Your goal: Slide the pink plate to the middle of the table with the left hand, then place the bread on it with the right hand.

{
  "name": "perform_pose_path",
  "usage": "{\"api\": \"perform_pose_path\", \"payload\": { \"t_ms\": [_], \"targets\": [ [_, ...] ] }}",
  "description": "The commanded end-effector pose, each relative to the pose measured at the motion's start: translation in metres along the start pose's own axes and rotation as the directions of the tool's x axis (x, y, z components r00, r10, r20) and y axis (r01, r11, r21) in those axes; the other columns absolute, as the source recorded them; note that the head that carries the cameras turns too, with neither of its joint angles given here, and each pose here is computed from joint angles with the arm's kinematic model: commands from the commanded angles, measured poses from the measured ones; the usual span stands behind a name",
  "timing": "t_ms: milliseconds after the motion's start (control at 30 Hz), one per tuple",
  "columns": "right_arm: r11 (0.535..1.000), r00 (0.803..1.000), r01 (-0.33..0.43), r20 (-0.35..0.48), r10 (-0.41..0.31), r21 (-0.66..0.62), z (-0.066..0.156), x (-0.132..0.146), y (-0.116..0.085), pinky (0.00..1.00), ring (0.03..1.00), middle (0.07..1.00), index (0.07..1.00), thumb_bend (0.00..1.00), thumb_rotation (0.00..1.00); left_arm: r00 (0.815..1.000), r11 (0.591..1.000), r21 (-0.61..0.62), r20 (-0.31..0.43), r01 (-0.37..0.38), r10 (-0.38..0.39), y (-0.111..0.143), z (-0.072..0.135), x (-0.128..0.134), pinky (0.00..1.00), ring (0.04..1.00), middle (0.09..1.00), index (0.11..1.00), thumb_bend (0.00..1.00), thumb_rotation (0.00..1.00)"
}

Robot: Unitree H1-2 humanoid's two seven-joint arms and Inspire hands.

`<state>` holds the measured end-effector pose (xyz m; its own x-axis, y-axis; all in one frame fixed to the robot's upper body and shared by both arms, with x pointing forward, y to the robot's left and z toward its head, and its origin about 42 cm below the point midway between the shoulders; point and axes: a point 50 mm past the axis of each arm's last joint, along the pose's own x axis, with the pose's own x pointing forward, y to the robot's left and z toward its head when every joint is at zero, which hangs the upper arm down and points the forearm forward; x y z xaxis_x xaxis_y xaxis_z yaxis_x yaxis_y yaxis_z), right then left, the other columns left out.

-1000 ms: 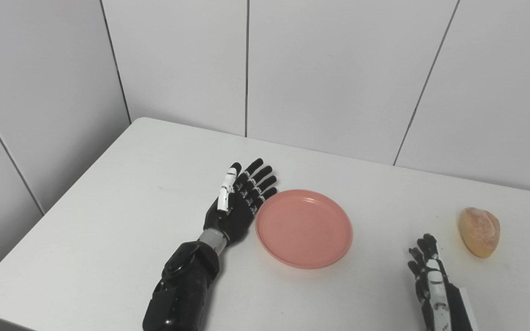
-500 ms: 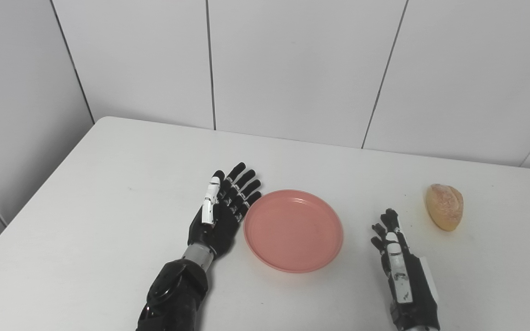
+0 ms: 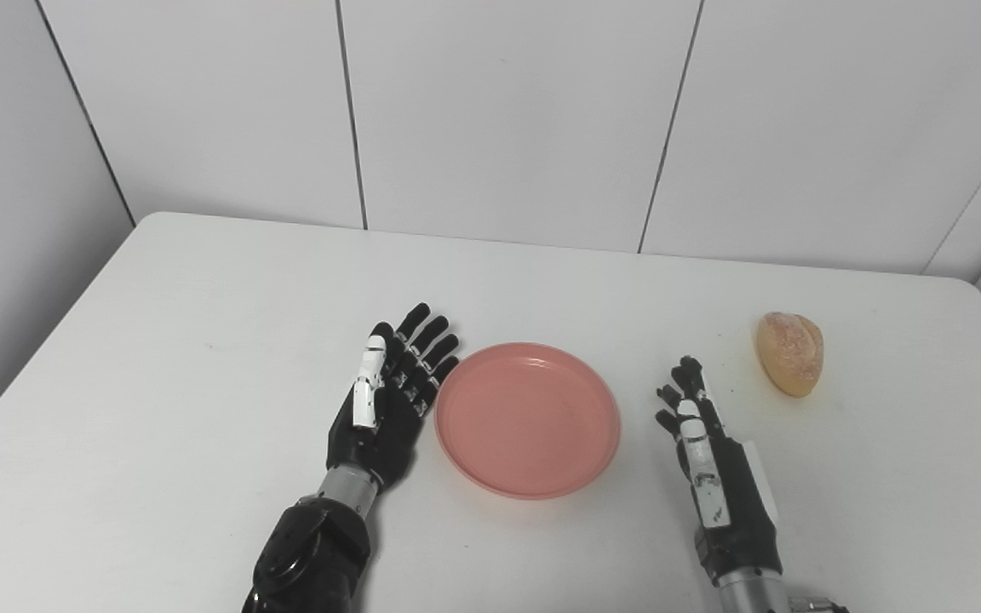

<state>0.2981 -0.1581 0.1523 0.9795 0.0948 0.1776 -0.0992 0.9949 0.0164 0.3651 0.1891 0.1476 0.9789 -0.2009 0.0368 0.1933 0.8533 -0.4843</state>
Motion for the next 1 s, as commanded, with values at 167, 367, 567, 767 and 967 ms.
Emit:
{"api": "perform_pose_path", "payload": {
  "t_ms": [167,367,567,767,967],
  "targets": [
    [1.0,0.997,0.006,0.071,-0.007,0.013,0.017,0.01,0.002,0.97,0.965,0.989,0.991,0.33,1.0,0.998,0.999,0.015,-0.032,-0.05,0.05,0.007,-0.016,-0.009,0.93,0.905,0.91,0.894,0.39,1.0],
    [0.998,0.995,0.032,0.097,-0.027,-0.045,0.029,0.011,0.0,0.95,0.948,0.977,0.98,0.33,1.0,0.999,0.999,0.009,-0.022,-0.038,0.038,0.004,-0.015,-0.012,0.94,0.915,0.918,0.902,0.39,1.0],
    [0.97,0.99,0.093,0.12,-0.067,-0.226,0.048,0.012,-0.006,0.89,0.938,0.96,0.963,0.4,1.0,0.999,0.999,0.015,-0.006,-0.045,0.045,0.001,-0.015,-0.014,0.93,0.908,0.909,0.894,0.39,1.0],
    [0.907,0.982,0.134,0.175,-0.069,-0.398,0.07,0.02,-0.015,0.83,0.943,0.971,0.968,0.52,1.0,0.999,0.999,0.016,-0.003,-0.04,0.04,0.002,-0.019,-0.017,0.94,0.909,0.911,0.895,0.39,1.0],
    [0.832,0.969,0.216,0.216,-0.119,-0.511,0.091,0.029,-0.02,0.88,0.923,0.94,0.952,0.67,1.0,1.0,1.0,0.005,-0.001,-0.017,0.017,0.006,-0.022,-0.02,0.95,0.917,0.92,0.908,0.37,1.0]
  ]
}}
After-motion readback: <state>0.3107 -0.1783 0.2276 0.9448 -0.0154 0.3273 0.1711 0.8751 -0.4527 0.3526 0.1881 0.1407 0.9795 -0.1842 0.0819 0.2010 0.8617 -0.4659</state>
